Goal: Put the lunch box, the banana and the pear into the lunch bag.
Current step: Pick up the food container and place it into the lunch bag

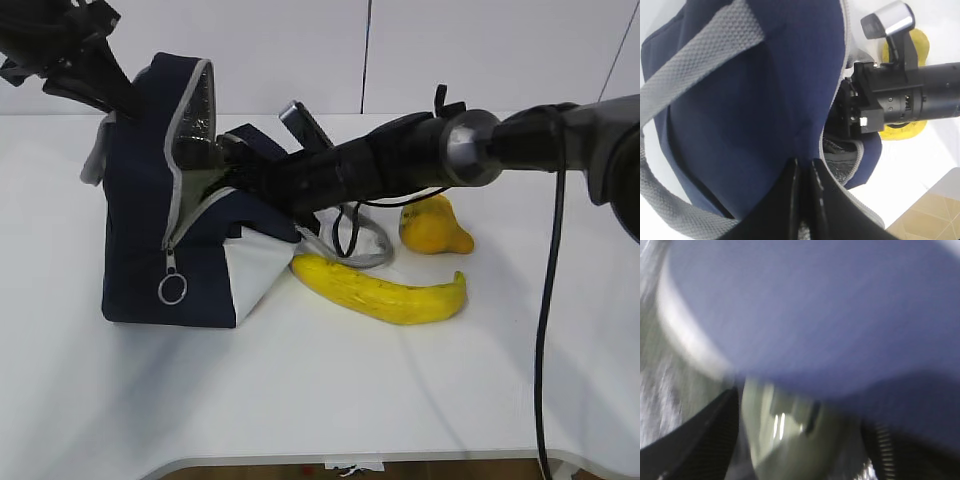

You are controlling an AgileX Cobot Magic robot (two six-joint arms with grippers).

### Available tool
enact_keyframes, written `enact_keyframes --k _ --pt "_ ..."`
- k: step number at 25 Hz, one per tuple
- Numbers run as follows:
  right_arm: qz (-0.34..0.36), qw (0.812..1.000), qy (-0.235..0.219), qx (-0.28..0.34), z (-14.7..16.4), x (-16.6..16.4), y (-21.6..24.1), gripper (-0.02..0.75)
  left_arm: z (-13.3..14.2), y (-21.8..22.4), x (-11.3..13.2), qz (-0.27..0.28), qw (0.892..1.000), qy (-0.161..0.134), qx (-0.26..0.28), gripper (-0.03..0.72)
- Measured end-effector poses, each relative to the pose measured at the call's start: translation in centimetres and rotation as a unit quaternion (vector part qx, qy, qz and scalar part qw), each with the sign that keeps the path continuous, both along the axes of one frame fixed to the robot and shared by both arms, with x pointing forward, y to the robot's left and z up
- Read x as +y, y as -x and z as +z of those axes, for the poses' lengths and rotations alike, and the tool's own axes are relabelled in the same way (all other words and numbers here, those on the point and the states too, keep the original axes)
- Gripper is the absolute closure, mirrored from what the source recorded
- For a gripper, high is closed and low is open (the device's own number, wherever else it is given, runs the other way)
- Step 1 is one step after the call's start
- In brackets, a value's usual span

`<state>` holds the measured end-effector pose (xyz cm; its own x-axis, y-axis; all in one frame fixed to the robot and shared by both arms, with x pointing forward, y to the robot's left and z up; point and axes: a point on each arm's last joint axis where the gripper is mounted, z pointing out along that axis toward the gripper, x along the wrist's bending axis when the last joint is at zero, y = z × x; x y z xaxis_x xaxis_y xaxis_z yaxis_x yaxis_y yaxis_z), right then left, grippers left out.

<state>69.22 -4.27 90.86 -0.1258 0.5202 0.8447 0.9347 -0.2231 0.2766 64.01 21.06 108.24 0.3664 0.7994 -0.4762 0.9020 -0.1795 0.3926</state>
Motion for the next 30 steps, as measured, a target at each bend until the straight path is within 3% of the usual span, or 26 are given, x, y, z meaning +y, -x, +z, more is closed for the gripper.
enact_keyframes --k 4,11,18,23,27,30 --pt "0.026 1.000 -0.016 0.005 0.5 -0.2 0.1 0.167 0.0 0.0 0.0 0.000 1.000 -0.001 0.000 0.690" --pt "0.102 0.994 0.022 -0.040 3.1 -1.9 -0.4 0.150 0.0 0.0 0.0 0.000 1.000 -0.003 0.000 0.690" --pt "0.137 0.976 0.147 -0.090 7.9 -4.0 -1.1 0.150 -0.1 0.0 0.1 -0.001 1.000 -0.005 -0.001 0.690" --pt "0.203 0.946 0.233 -0.098 10.9 -5.0 -0.7 0.150 -0.1 0.0 0.1 -0.001 1.000 -0.006 -0.001 0.690" --pt "0.184 0.924 0.313 -0.117 13.1 -6.3 -1.1 0.150 -0.1 0.0 0.1 -0.001 1.000 -0.009 -0.001 0.690" --pt "0.169 0.920 0.332 -0.125 14.5 -6.8 -0.8 0.159 -0.2 0.0 0.2 -0.001 1.000 -0.016 -0.002 0.690"
